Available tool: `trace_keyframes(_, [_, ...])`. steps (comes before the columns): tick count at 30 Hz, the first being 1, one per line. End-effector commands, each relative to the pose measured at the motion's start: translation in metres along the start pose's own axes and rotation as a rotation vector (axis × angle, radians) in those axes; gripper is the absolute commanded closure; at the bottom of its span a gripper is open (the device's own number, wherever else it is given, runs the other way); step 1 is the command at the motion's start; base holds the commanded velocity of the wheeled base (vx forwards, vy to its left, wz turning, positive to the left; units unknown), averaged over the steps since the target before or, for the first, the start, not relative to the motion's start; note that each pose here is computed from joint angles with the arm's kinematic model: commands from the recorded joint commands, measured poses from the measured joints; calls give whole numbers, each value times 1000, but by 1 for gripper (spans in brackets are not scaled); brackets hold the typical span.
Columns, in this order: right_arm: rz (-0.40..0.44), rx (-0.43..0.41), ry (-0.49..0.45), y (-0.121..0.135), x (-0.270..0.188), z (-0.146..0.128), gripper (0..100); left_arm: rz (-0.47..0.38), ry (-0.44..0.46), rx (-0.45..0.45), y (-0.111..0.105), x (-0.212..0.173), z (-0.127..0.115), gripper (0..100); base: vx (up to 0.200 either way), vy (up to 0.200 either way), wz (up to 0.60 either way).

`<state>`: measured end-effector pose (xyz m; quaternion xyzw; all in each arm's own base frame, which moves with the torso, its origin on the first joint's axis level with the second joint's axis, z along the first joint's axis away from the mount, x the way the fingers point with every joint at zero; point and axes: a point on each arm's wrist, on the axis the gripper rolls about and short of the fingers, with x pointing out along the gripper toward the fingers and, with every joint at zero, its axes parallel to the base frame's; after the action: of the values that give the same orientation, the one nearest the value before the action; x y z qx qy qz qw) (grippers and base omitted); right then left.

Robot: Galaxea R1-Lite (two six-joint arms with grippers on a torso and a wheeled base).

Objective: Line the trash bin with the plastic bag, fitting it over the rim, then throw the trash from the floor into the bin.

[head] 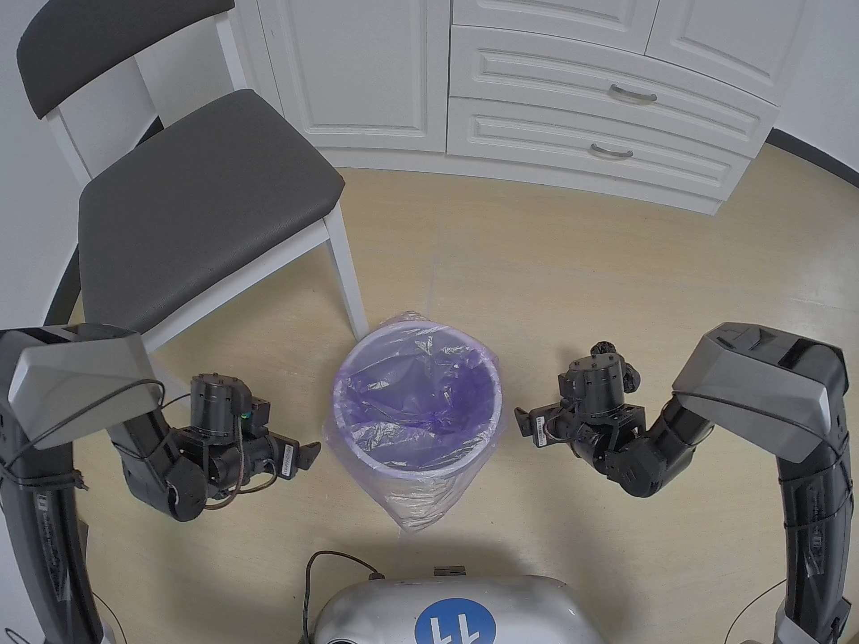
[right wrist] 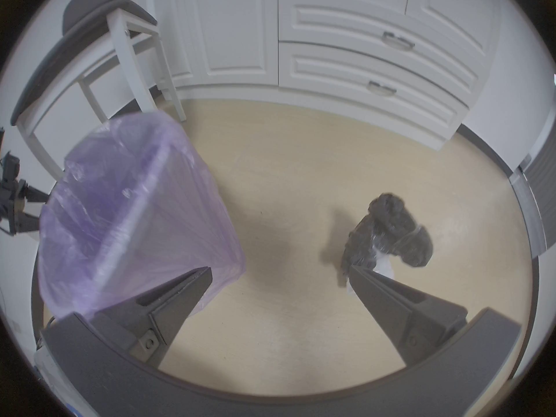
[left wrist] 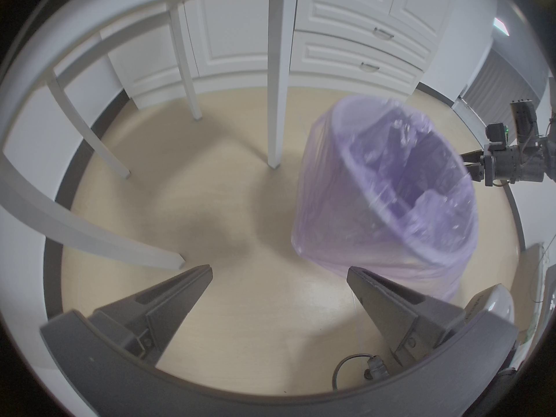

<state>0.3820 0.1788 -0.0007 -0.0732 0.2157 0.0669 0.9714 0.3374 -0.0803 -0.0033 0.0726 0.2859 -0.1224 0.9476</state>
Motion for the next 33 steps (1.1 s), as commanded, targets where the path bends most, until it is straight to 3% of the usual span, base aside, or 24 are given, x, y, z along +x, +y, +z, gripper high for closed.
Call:
trace_keyframes(1, [-2,-15,-96,-14,-49,35,0,-10,-176,37,4,-63,46,0,0,0,0])
trace_keyframes(3, [-9,-13,-109,-17,-61,41,0,-24,-200,45,-1,-75,53,0,0,0,0])
trace_keyframes(8, [-55,16,-192,-24,-92,67,0,-114,-200,99,-41,-74,67,0,0,0,0])
trace_keyframes(13, [-57,31,-221,-28,-104,75,0,-58,-202,121,-64,-59,84,0,0,0,0])
trace_keyframes(17, [-73,50,-321,-35,-111,85,0,-66,-232,140,-92,-51,106,0,0,0,0])
trace_keyframes(20, [-98,-1,-377,-41,-118,83,0,-84,-206,156,-105,-44,110,0,0,0,0])
trace_keyframes(21, [-106,-19,-391,-43,-119,81,0,-89,-192,159,-109,-41,110,100,0,0,0])
trace_keyframes(25, [-140,-68,-472,-49,-128,81,0,-96,-154,121,-121,-20,114,100,0,0,0])
trace_keyframes(33, [-180,-135,-513,-55,-133,77,0,-58,-72,139,-133,14,109,100,0,0,0])
